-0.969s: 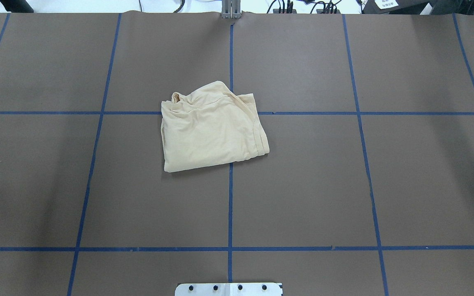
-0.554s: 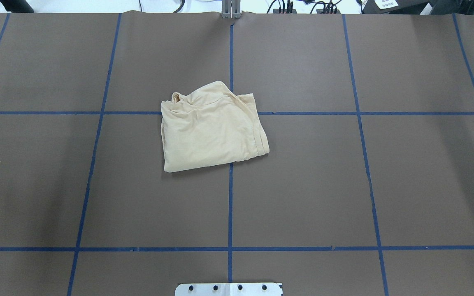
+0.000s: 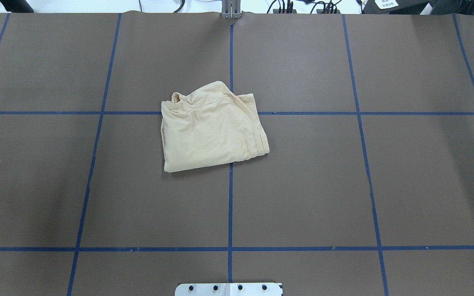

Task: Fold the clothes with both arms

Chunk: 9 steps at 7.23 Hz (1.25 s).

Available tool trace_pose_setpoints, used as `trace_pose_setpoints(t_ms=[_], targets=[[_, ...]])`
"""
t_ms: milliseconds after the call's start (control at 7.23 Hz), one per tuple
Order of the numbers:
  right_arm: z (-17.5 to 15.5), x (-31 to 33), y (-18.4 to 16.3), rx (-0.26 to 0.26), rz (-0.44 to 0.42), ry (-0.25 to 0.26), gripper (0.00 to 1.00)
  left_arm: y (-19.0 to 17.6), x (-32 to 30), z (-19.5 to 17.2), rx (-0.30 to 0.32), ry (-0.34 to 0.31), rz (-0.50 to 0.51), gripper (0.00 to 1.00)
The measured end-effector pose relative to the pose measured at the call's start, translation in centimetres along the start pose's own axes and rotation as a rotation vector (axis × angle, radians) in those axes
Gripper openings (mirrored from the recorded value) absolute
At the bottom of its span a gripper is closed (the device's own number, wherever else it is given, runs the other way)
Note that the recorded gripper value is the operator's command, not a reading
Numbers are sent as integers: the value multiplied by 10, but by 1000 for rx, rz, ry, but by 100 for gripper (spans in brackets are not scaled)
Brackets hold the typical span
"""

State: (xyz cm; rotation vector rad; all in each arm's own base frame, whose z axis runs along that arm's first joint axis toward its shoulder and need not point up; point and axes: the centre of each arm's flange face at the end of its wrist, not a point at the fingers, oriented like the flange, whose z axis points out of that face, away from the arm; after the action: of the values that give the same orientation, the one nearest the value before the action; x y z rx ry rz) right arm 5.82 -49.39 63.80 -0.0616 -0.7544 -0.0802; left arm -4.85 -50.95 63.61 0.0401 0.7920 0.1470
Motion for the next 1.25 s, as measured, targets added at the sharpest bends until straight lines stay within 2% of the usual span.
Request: trace_pose_setpoints(t_ms=[415,692,1245], targets=[[4,15,17,55,8,4,100,-1,0,-4,7,-1,-7,100],[12,20,30,112,69,-2,100,-1,0,-7,14,-1,-8,100],[-3,2,31,158,97,-64,100,0,-4,-13,25,-18,-12,100]])
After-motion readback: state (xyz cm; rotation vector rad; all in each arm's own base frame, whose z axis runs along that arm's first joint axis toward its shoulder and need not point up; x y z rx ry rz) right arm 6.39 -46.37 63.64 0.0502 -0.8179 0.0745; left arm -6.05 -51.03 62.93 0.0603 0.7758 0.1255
